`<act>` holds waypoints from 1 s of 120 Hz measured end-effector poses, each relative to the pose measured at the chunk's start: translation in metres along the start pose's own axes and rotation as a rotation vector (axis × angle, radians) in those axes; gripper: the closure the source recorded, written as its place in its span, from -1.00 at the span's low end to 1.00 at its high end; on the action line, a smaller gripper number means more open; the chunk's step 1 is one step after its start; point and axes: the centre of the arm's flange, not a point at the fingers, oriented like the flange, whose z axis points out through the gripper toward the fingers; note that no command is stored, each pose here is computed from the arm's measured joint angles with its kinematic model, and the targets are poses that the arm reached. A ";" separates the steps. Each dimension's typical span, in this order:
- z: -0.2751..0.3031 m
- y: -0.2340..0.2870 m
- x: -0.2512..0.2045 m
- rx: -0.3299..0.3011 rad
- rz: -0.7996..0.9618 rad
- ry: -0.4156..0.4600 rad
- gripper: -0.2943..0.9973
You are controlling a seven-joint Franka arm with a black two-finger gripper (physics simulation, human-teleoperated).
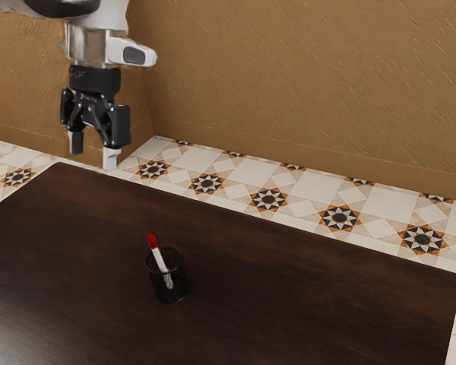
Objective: Take the marker out of the pen holder and place it to the left of the pen holder.
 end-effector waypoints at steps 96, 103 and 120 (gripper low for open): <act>0.214 -0.104 0.216 -0.099 -0.115 0.086 -0.30; 0.222 -0.104 0.216 -0.103 -0.118 0.084 -0.27; 0.233 -0.104 0.215 -0.122 -0.125 0.080 -0.17</act>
